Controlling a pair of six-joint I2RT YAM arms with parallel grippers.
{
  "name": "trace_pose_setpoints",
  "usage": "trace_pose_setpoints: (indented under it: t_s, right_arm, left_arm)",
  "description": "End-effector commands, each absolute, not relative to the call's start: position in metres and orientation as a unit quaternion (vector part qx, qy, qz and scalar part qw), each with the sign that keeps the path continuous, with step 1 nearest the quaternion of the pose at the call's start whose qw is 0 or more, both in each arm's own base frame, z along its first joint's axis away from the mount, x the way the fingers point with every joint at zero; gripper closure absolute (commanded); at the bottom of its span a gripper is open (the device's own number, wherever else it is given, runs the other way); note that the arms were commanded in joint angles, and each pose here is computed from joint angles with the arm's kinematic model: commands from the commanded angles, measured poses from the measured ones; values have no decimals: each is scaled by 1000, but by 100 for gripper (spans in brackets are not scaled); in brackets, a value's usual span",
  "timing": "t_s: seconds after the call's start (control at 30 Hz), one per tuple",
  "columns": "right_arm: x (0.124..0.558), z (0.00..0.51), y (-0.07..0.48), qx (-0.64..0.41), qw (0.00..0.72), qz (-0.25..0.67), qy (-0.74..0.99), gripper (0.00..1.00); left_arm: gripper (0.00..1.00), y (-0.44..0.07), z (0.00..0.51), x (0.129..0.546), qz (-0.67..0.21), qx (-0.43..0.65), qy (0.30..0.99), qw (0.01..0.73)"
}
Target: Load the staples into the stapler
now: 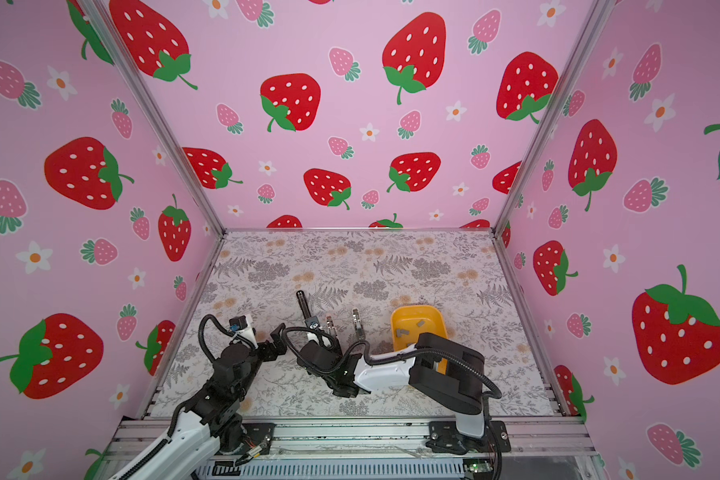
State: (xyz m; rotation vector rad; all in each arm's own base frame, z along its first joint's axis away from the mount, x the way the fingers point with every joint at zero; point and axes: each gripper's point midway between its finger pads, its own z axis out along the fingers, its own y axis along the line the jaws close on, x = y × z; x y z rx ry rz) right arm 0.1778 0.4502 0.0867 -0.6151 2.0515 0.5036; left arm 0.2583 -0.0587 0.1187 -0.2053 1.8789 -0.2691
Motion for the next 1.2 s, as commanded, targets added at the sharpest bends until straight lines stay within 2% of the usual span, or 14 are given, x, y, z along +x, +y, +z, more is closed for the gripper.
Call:
trace_pose_setpoints:
  t_s: [0.0, 1.17]
  right_arm:
    - [179, 85, 450, -239, 457, 193, 835, 97]
    - [180, 61, 443, -239, 445, 168, 846, 96]
  left_arm:
    - [1, -57, 123, 259, -116, -92, 798, 584]
    - [1, -58, 123, 259, -119, -90, 797, 585]
